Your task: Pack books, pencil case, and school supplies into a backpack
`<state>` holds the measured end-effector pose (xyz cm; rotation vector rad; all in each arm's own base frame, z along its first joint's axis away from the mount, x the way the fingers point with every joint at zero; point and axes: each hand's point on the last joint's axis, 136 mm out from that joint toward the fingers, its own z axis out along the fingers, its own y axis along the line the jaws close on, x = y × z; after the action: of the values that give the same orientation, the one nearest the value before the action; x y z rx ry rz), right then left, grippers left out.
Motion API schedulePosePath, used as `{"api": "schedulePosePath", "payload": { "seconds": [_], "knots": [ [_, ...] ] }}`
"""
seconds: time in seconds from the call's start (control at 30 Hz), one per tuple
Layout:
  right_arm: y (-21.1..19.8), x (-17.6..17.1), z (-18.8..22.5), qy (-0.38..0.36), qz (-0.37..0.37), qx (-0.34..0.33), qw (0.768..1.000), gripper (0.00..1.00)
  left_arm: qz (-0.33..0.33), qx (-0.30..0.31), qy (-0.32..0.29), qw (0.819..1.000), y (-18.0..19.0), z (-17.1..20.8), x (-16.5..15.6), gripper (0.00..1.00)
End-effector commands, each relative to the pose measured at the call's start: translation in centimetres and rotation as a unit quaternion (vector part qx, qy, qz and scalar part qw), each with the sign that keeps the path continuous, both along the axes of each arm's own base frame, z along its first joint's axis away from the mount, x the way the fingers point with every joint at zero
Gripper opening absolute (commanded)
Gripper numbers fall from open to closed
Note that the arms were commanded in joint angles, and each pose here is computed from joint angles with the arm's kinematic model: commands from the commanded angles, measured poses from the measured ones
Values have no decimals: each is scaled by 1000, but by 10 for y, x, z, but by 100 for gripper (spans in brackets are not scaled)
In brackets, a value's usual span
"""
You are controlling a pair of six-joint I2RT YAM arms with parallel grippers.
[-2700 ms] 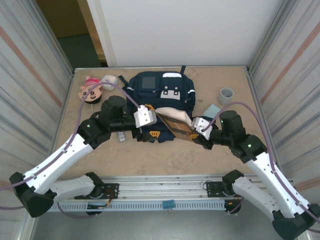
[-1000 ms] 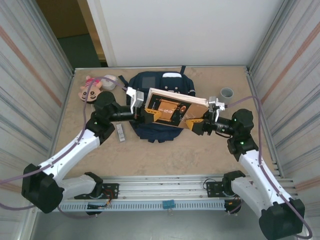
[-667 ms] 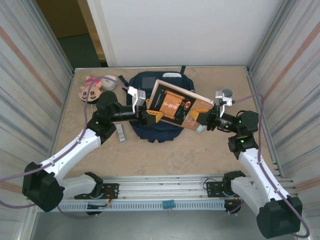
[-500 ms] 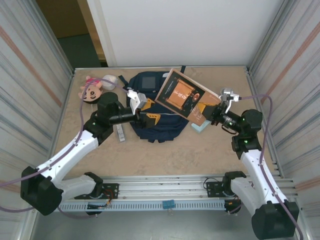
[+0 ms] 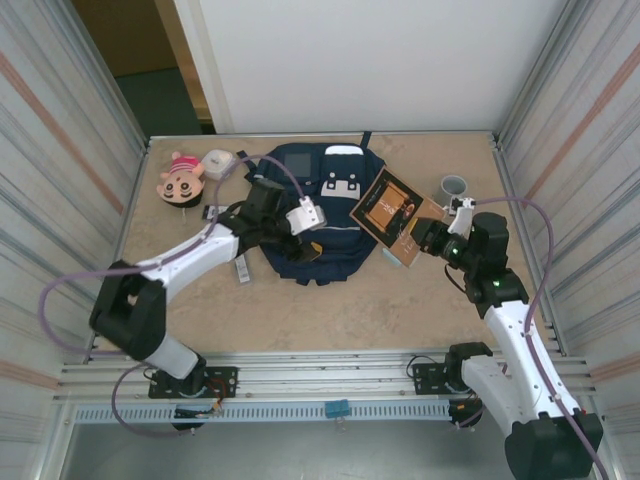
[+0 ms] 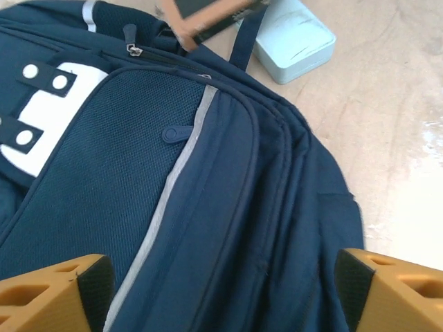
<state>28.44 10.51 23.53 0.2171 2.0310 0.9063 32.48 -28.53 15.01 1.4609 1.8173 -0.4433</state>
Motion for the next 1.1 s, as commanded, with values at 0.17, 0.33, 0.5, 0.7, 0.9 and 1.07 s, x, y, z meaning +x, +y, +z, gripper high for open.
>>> {"api": "schedulePosePath", "payload": {
  "seconds": [0.17, 0.33, 0.5, 0.7, 0.9, 1.07],
  "knots": [
    [-8, 1, 26, -38, -21, -18, 999, 0, -63, 8, 14, 998, -34, -19, 22, 88],
    [-12, -3, 21, -33, -33, -22, 999, 0, -80, 21, 39, 996, -41, -36, 27, 89],
    [-13, -3, 17, -29, -33, -24, 999, 0, -80, 42, 39, 995, -42, -52, 33, 89],
    [-11, 0, 14, -23, -27, -25, 999, 0, -53, 107, 15, 993, -33, -80, 48, 90],
    [-11, 1, 11, -17, -26, -26, 999, 0, -12, 121, -13, 992, -31, -80, 62, 35],
    [-31, 2, -1, 26, -70, -10, 997, 0, 8, 60, -17, 998, -48, -22, 35, 0]
  ]
}}
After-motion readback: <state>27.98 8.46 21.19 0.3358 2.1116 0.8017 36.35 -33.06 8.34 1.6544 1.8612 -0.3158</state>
